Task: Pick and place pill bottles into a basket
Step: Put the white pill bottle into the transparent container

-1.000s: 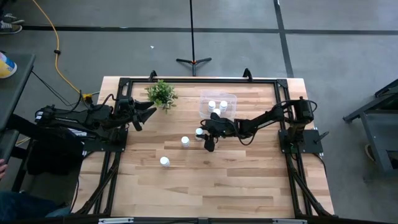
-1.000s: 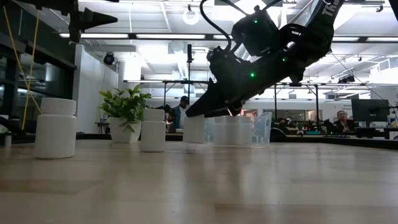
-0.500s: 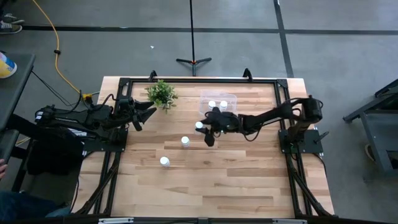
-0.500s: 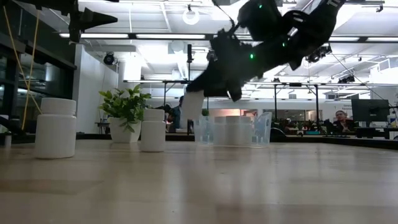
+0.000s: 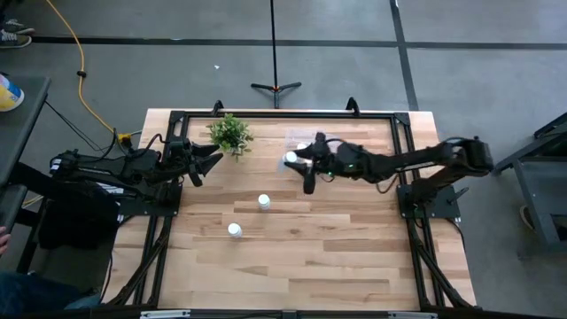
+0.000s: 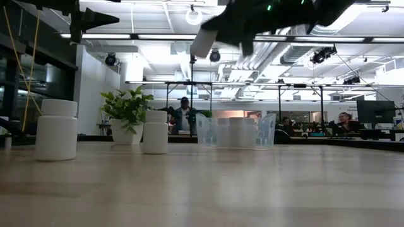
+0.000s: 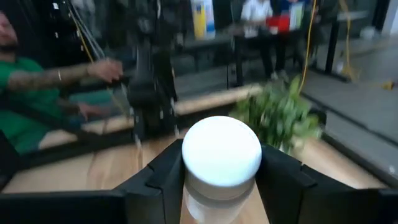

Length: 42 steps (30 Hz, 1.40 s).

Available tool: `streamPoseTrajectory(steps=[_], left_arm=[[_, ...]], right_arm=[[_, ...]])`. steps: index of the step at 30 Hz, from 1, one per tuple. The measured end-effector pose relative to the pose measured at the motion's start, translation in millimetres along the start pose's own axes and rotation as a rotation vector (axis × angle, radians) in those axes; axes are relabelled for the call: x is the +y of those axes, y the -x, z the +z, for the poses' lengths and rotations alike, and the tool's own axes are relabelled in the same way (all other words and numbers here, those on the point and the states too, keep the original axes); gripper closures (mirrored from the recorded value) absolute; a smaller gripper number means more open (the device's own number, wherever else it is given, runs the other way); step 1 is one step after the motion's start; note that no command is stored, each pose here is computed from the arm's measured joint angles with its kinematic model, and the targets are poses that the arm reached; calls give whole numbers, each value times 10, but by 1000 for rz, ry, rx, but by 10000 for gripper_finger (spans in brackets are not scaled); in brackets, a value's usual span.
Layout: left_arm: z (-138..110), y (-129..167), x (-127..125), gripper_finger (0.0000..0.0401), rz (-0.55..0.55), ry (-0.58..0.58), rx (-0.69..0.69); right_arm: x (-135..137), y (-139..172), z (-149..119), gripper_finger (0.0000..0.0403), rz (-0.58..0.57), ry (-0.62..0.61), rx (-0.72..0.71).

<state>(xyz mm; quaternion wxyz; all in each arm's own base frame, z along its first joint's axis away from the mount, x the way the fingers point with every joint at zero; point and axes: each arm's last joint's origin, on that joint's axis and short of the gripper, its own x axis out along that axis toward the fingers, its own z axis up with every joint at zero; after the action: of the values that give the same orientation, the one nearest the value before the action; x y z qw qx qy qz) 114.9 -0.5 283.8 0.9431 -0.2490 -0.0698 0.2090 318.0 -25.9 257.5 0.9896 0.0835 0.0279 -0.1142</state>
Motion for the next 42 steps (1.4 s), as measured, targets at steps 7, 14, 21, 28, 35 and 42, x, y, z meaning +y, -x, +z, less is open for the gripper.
streamPoseTrajectory(steps=[7, 14, 21, 28, 35, 42], left_arm=[[-1, 0, 0, 142, 0, 0, 0], [0, 0, 0, 141, 0, 0, 0], [-1, 0, 0, 142, 0, 0, 0], [-1, 0, 0, 142, -2, 0, 1], [-1, 0, -1, 141, -3, 0, 2], [-2, 0, -1, 142, -3, 0, 2]], right_arm=[[21, 293, 395, 248, 21, 17, -127], [47, 594, 707, 250, 108, -13, -238], [60, 913, 931, 251, 200, -4, -297], [43, 1190, 1005, 252, 231, 23, -255], [23, 1409, 1025, 250, 263, 29, -205], [48, 1573, 1086, 248, 408, -4, -219]])
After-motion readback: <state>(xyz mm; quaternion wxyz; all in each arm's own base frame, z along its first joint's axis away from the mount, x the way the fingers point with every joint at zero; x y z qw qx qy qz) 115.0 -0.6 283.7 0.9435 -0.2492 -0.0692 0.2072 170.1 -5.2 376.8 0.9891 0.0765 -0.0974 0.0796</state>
